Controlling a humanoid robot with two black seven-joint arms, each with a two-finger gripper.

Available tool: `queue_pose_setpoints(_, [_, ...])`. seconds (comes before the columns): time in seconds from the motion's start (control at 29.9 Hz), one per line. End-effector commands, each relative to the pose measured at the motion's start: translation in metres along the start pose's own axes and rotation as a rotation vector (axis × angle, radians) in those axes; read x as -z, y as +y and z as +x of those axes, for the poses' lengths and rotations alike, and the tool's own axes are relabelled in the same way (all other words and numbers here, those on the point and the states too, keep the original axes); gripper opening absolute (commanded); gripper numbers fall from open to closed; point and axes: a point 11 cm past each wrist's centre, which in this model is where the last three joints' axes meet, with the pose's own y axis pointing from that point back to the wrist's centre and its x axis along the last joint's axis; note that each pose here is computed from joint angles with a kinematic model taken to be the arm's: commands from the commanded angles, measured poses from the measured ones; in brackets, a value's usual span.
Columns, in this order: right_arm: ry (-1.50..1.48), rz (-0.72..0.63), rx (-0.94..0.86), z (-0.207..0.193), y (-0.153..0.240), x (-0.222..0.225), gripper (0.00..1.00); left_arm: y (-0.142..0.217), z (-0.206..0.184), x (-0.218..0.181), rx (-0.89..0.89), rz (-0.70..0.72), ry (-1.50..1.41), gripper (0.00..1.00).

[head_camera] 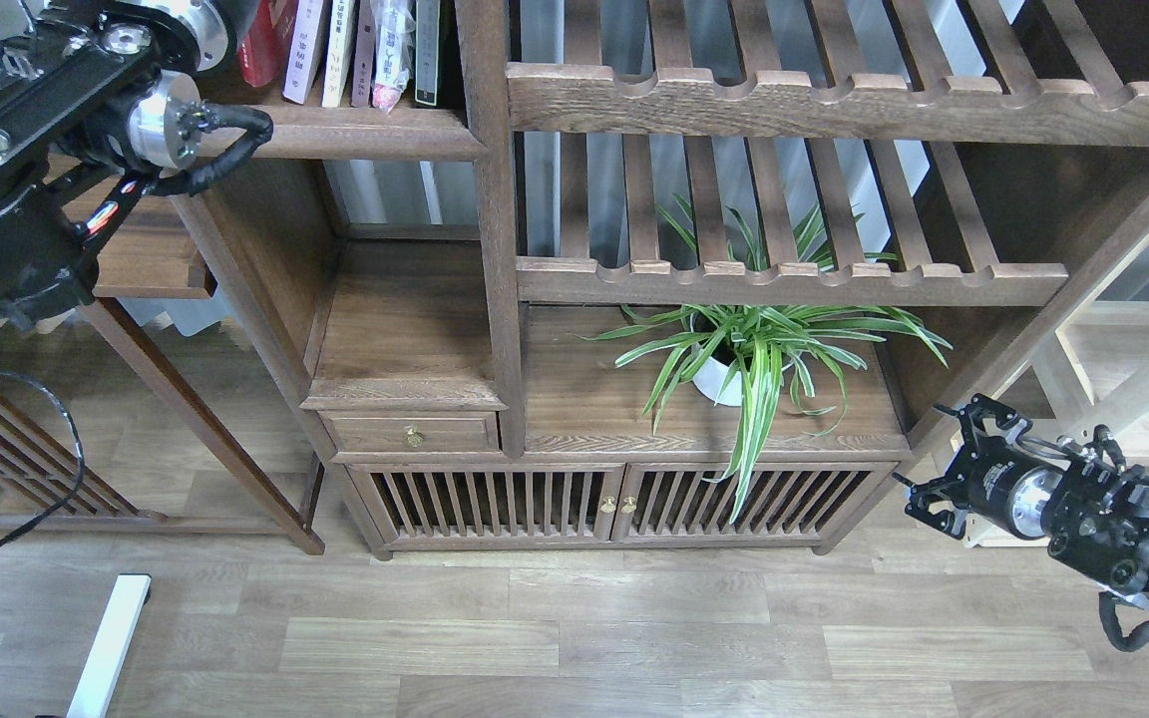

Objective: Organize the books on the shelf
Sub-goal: 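Press the red book deeper among the standing books with the left gripper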

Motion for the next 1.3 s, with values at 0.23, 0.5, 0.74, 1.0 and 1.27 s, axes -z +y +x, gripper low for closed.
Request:
queue_pose_setpoints(0.23, [0.000,-0.001,0.000,0.000,0.000,-0.001,0.96,-0.001,-0.009,0.016,-0.006,0.024,-0.013,0.00])
queue_pose_setpoints(0.5, [0.001,0.000,-0.001,0.000,0.000,0.000,0.96,-0.001,-0.007,0.018,-0.015,0.027,-0.010,0.00])
queue_pose_setpoints(0.74, [0.003,0.001,-0.006,0.000,0.000,0.000,0.96,-0.001,-0.006,0.023,-0.023,0.038,-0.009,0.07])
queue_pose_setpoints(1.0, [0.001,0.004,-0.004,-0.001,0.001,0.001,0.96,0.000,-0.007,0.022,-0.032,0.044,-0.001,0.46])
queue_pose_setpoints(1.27, [0.001,0.004,-0.004,-0.001,0.001,0.001,0.96,0.001,-0.007,0.020,-0.031,0.052,0.010,0.74])
